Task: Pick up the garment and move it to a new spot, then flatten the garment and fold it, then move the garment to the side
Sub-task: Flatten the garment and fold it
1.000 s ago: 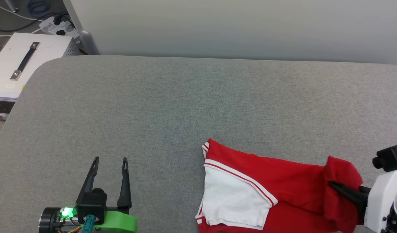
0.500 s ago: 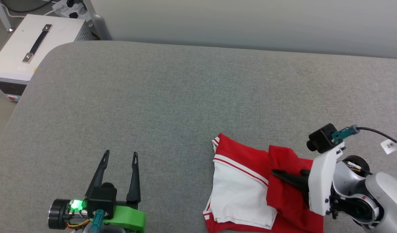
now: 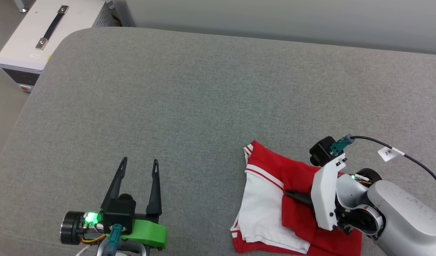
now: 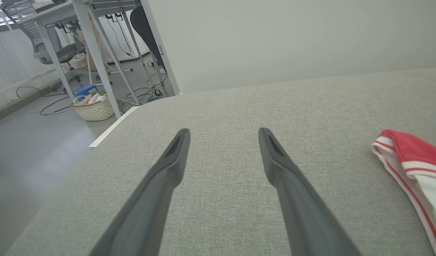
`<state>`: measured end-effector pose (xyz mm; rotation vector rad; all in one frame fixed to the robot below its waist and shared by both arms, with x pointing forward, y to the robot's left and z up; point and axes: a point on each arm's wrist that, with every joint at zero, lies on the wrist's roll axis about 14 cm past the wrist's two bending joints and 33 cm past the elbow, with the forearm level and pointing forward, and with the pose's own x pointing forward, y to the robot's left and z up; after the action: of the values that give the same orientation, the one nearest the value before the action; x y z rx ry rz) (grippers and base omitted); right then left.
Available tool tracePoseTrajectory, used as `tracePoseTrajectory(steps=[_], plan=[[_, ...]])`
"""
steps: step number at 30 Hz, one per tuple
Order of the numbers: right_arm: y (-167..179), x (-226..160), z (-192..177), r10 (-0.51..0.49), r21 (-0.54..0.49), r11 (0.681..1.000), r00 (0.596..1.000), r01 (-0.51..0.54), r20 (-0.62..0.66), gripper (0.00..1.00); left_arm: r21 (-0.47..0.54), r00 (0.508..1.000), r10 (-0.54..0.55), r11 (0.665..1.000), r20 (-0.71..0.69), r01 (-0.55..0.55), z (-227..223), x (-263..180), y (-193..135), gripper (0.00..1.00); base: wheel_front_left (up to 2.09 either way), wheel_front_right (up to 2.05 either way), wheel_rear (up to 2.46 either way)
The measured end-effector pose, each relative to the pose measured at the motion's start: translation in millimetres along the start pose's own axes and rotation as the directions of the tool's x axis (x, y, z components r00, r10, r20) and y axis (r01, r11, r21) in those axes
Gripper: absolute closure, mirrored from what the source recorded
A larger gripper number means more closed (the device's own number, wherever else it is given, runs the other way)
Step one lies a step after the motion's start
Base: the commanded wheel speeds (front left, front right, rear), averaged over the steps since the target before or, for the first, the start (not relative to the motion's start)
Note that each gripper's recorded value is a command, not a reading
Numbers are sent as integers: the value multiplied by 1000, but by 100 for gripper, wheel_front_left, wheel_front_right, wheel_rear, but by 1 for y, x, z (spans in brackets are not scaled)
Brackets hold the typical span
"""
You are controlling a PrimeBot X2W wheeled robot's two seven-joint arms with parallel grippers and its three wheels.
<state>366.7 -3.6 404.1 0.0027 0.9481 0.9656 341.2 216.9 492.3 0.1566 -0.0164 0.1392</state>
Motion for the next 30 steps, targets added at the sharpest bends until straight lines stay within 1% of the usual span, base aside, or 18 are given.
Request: tracePoseTrajectory(steps=[1,2,3,7,10,13,16,20,21,23,26,28,29,30], plan=[[-1,1,0,-3,-1,1000,1000,3,4,86,0,1000,1,1000,-1,-1,0,0,0,0,0,0,0],[-1,2,-1,-6,-7,1000,1000,6,6,59,0,1000,2,1000,0,-2,0,0,0,0,0,0,0],[0,1,1,-7,-16,1000,1000,8,15,0,0,1000,3,1000,1,-3,0,0,0,0,0,0,0],[6,-7,14,-4,-52,999,994,10,107,0,-2,1000,-3,1000,10,3,3,0,-3,0,0,0,0],[3,-23,29,-23,-86,995,980,41,200,0,-3,1000,-11,1000,24,11,7,0,-5,0,0,0,0],[-3,-47,47,-51,-102,991,944,89,326,0,-2,999,-22,1000,35,22,10,-1,-8,0,0,0,0],[-11,-73,62,-93,-100,983,887,154,452,0,-1,998,-45,999,38,46,10,-2,-13,0,0,0,0],[-31,-115,80,-185,-91,948,762,304,620,0,2,996,-77,997,52,77,13,0,-21,0,0,0,0],[-37,-127,83,-210,-78,935,720,345,662,0,1,995,-85,996,56,86,14,0,-23,0,0,0,0],[-43,-145,83,-246,-64,910,658,410,712,0,0,993,-98,995,64,98,17,0,-27,0,0,0,0],[-53,-174,81,-304,-18,858,535,514,788,0,1,990,-117,993,79,117,21,1,-33,0,0,0,0],[-55,-189,77,-328,11,829,469,559,820,0,2,988,-128,992,83,129,22,0,-36,0,0,0,0],[-55,-197,74,-339,33,813,427,581,838,0,2,987,-134,991,86,135,23,0,-37,0,0,0,0],[-54,-202,71,-343,36,798,405,601,848,0,2,986,-139,990,89,139,24,-1,-39,0,0,0,0]])
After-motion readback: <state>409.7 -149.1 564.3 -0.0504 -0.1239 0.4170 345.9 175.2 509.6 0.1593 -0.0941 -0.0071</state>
